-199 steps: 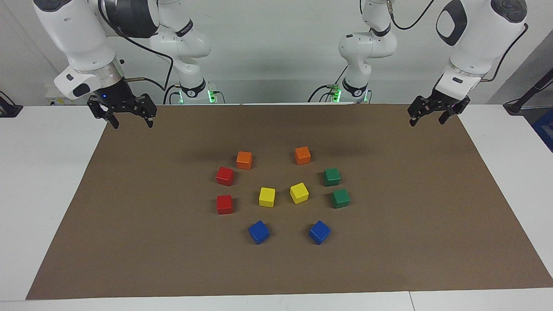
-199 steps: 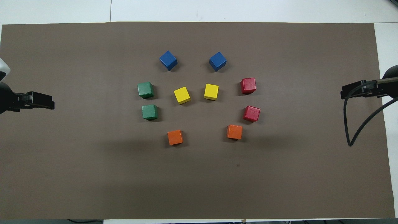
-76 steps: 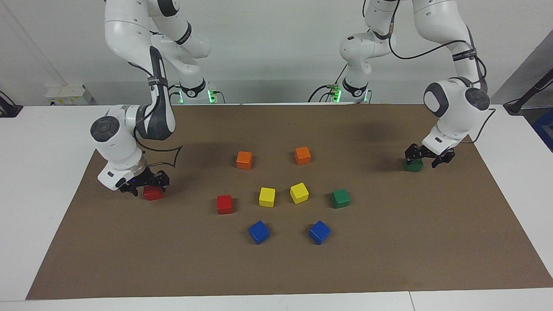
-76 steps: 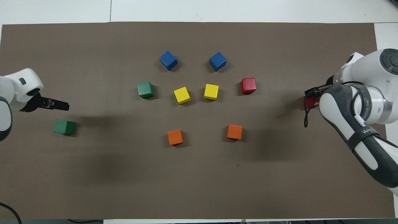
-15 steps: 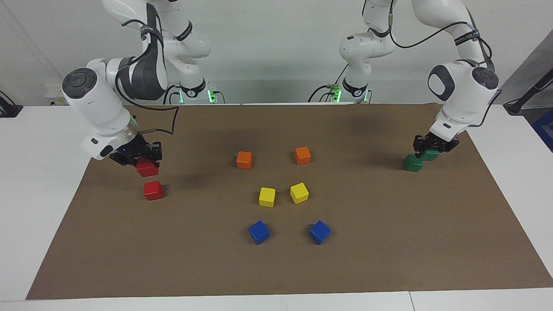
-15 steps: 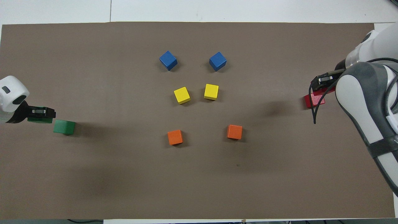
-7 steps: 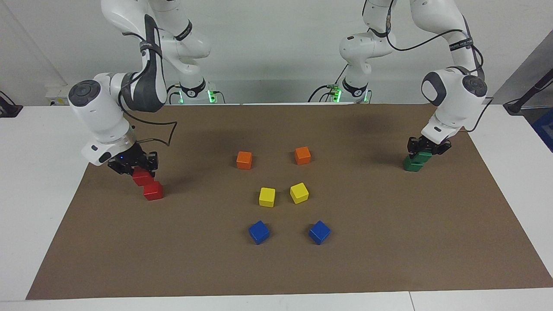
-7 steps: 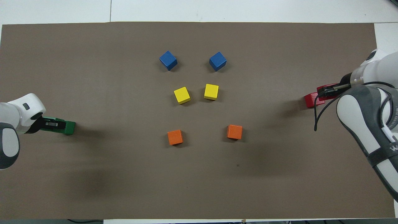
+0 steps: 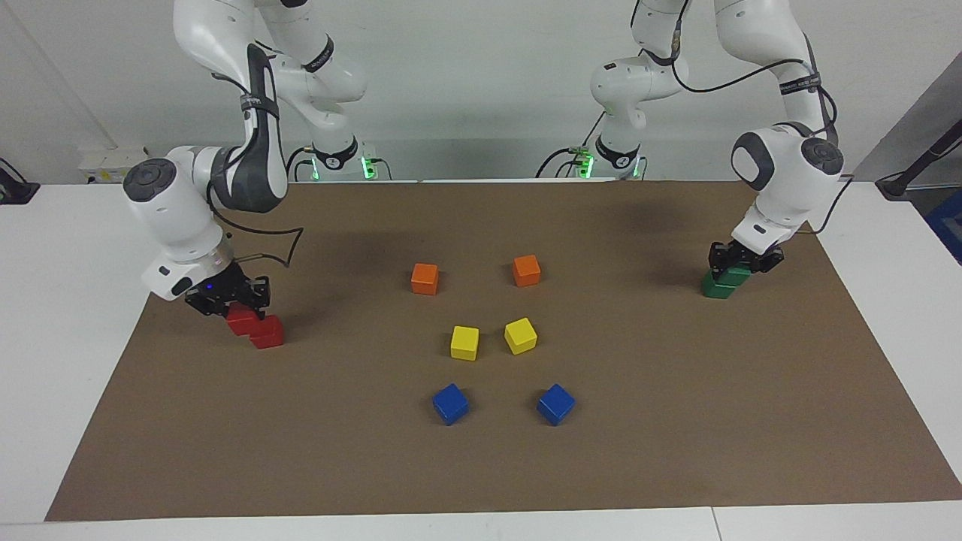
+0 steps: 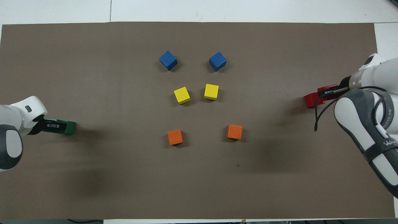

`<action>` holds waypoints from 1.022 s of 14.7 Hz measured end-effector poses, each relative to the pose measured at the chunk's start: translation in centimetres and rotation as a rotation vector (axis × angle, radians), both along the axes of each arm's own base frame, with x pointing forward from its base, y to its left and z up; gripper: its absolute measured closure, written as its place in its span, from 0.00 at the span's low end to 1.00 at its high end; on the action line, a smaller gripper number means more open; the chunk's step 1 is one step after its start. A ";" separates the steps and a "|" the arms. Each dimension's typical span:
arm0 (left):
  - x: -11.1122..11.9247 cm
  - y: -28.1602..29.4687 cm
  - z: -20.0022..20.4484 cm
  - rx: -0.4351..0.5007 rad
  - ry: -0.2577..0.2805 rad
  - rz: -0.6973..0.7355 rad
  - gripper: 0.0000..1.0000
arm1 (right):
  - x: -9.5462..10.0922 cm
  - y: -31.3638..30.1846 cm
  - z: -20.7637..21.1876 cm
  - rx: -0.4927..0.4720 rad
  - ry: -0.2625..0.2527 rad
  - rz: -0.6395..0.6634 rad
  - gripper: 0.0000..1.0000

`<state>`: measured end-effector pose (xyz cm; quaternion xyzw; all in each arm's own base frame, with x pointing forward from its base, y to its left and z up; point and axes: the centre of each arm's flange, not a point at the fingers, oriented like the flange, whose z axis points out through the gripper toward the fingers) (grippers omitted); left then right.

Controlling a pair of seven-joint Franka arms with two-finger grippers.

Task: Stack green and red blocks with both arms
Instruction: 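Open the left gripper and withdraw it while the right gripper holds red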

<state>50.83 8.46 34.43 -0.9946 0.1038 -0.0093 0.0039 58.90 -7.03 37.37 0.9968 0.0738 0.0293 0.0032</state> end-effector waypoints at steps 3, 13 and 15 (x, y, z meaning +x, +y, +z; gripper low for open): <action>0.0 0.0 0.0 0.001 -0.004 -0.001 0.44 | -0.1 0.4 -0.5 0.002 0.009 0.006 0.46; 0.0 -0.1 0.0 0.005 -0.023 -0.026 0.44 | -0.9 0.8 -1.8 0.006 0.039 0.013 0.46; 0.0 -0.1 -0.1 0.005 -0.025 -0.029 0.38 | -0.9 0.9 -1.8 0.006 0.039 0.014 0.46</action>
